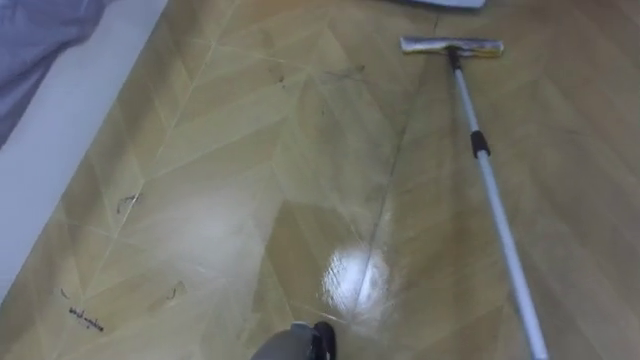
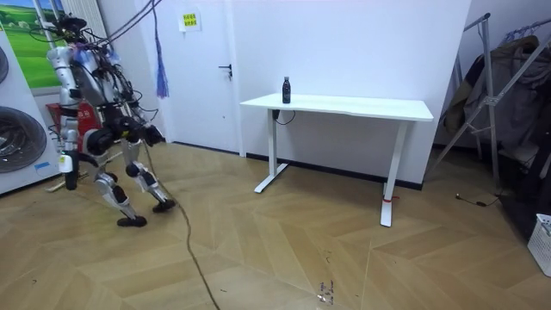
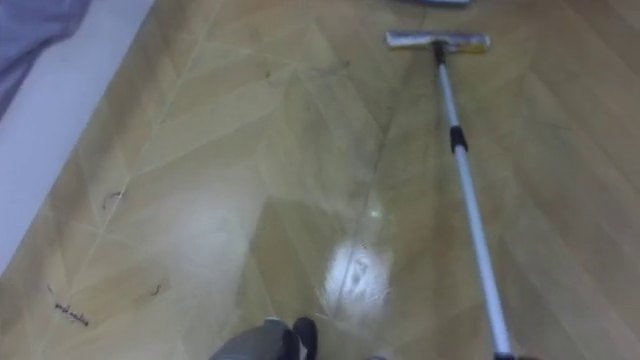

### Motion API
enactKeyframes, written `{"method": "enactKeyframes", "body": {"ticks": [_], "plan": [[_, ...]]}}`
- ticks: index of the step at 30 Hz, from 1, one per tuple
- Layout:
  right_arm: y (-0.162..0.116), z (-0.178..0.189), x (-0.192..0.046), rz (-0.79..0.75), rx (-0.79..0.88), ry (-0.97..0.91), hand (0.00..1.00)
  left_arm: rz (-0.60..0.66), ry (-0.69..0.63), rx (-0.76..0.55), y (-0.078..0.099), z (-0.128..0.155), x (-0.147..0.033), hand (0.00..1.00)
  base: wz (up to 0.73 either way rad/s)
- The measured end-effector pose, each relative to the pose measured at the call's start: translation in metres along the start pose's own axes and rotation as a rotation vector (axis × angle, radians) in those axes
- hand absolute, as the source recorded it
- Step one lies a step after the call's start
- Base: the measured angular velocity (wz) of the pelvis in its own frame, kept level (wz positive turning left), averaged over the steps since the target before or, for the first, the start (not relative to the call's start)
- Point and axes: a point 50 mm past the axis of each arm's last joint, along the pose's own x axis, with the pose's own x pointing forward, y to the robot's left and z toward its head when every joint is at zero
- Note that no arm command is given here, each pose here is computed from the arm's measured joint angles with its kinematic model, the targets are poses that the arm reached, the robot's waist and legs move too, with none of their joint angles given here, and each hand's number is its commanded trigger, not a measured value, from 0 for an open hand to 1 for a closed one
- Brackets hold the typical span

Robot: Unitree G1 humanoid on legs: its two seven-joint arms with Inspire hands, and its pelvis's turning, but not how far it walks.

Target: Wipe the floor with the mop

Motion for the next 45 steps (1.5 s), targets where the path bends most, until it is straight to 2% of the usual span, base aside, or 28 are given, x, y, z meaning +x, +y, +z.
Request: {"method": "enactKeyframes", "body": {"ticks": [3,5,7,9,15,21,23,25,30,36,38,41,45], "plan": [[0.009,-0.045,0.005,0.011,-0.016,0.103,1.00,0.000,0.002,-0.004,-0.003,0.000,0.000,0.00,-0.07],[0.031,-0.072,0.005,0.070,-0.025,0.163,1.00,0.022,0.025,-0.010,0.000,-0.008,-0.001,0.00,-0.10],[0.039,-0.084,0.004,0.110,-0.042,0.197,1.00,0.013,0.042,-0.016,-0.005,-0.014,-0.002,0.00,-0.45],[0.045,-0.081,0.003,0.129,-0.072,0.195,1.00,0.006,0.055,-0.035,-0.007,-0.018,-0.002,0.00,-0.50],[0.043,-0.040,0.002,0.087,-0.126,0.125,1.00,0.019,0.068,-0.097,-0.006,-0.020,-0.002,0.00,0.04],[0.018,0.052,-0.012,-0.024,-0.095,-0.099,1.00,0.063,0.076,-0.076,0.001,-0.020,-0.001,0.00,0.06],[0.019,0.086,-0.023,-0.009,-0.065,-0.196,1.00,0.066,0.073,-0.076,0.002,-0.020,-0.001,0.00,-0.16],[0.023,0.097,-0.027,0.026,-0.064,-0.238,1.00,0.062,0.097,-0.075,0.000,-0.029,-0.002,0.00,-0.04],[0.027,0.065,-0.015,0.085,-0.053,-0.179,1.00,0.041,0.116,-0.060,0.000,-0.032,-0.001,0.00,0.12],[0.032,-0.018,0.003,0.095,-0.135,-0.006,1.00,0.061,0.163,-0.044,0.004,-0.052,-0.004,0.00,-0.02],[0.034,-0.047,0.005,0.091,-0.161,0.062,1.00,0.073,0.183,-0.074,0.006,-0.058,-0.005,0.00,-0.09],[0.046,-0.071,0.004,0.115,-0.216,0.115,1.00,0.082,0.216,-0.055,0.006,-0.068,-0.008,0.00,-0.33],[0.059,-0.079,0.003,0.160,-0.232,0.144,1.00,0.082,0.234,-0.006,0.006,-0.071,-0.009,0.00,-0.23]]}}
